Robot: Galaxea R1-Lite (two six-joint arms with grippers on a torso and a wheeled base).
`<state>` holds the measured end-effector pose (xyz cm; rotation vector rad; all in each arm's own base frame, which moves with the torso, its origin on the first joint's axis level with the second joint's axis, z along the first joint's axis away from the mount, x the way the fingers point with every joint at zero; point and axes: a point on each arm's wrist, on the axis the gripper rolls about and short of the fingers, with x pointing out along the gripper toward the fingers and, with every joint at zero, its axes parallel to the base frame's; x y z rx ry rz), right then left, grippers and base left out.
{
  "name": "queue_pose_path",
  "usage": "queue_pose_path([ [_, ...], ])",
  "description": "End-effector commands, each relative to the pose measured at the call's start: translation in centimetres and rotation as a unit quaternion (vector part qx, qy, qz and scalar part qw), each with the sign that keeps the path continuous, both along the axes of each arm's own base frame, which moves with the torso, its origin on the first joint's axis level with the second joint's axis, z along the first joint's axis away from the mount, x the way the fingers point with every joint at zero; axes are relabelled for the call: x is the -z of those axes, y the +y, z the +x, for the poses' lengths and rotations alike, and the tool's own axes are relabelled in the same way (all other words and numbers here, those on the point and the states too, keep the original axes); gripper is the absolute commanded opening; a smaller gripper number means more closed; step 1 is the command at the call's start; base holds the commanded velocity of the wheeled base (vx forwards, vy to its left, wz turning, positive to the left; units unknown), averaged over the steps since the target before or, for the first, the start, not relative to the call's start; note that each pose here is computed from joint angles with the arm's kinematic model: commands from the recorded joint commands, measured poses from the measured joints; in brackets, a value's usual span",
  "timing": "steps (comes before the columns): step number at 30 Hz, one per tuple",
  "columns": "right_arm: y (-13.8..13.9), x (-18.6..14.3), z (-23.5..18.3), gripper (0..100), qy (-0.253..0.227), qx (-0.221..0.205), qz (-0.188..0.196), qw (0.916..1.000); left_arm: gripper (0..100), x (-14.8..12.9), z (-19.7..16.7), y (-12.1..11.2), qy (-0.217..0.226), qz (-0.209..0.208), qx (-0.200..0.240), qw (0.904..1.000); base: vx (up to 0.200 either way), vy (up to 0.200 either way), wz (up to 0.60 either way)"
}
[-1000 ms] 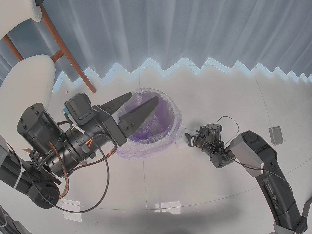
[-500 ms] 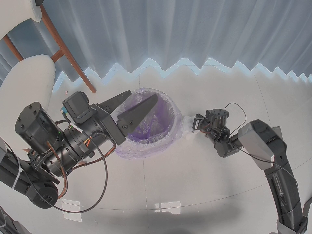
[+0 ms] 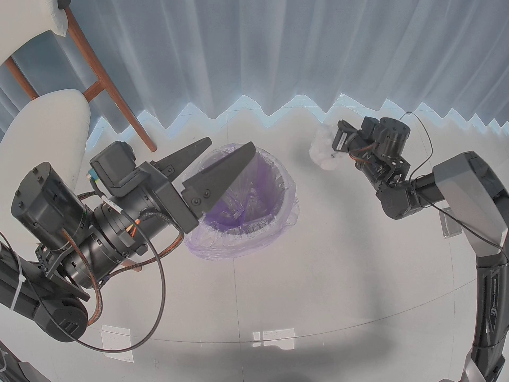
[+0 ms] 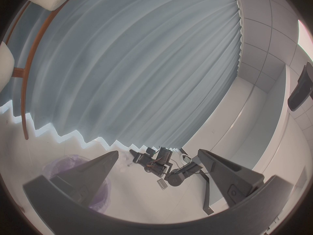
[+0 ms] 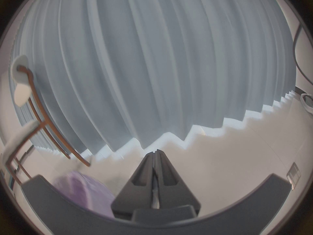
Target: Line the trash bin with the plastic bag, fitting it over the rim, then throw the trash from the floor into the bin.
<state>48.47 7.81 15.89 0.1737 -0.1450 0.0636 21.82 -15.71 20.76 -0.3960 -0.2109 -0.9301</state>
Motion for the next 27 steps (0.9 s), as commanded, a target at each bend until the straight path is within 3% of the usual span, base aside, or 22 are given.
queue_pose_path([
  [1, 3.0, -6.7, -3.8, 0, -0.069, -0.04, 0.014, 0.9967, 100, -0.7, -0.5, 0.2, -0.011, -0.008, 0.002, 0.9999, 0.0, 0.0, 0.0],
  [6, 5.9, -7.6, -5.0, 0, -0.079, -0.074, 0.02, 0.9939, 100, -1.5, -0.5, 0.9, -0.024, -0.016, -0.009, 0.9995, 0.0, 0.0, 0.0],
  [12, 9.1, -6.2, -6.0, 0, -0.062, -0.111, 0.02, 0.9916, 100, -2.1, -1.1, 1.6, -0.038, -0.018, -0.013, 0.999, 0.0, 0.0, 0.0],
  [17, 11.2, -2.8, -5.6, 0, -0.033, -0.13, 0.013, 0.9908, 100, -2.2, -1.2, 1.5, -0.037, -0.022, -0.014, 0.999, 0.0, 0.2, 0.0],
  [27, 12.1, 1.5, -3.7, 0, -0.016, -0.13, 0.006, 0.9914, 100, -2.1, -0.9, 1.5, -0.037, -0.019, -0.017, 0.999, 0.0, 0.2, 0.0],
])
